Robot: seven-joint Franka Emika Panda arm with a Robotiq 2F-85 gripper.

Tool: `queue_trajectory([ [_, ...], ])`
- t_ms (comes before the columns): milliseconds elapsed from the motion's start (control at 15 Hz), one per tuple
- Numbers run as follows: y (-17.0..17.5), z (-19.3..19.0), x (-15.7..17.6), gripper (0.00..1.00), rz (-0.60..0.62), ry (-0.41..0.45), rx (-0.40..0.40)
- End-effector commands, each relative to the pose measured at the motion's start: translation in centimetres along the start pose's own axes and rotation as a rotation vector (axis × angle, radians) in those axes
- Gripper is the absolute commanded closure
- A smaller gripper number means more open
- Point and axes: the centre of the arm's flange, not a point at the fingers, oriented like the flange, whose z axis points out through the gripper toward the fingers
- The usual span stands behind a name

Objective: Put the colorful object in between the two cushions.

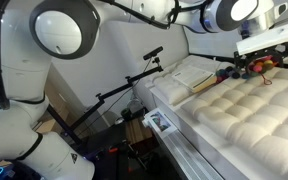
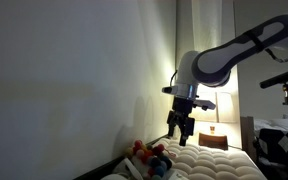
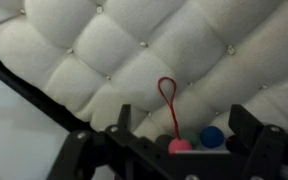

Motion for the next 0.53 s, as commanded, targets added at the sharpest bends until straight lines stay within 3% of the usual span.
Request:
queue_trajectory([
  [0, 0.7, 1.2, 1.9, 0.00, -0.066, -0.006, -0.020],
  [467, 0.9, 3.4, 3.2, 0.00, -0.100, -0.010, -0.002],
])
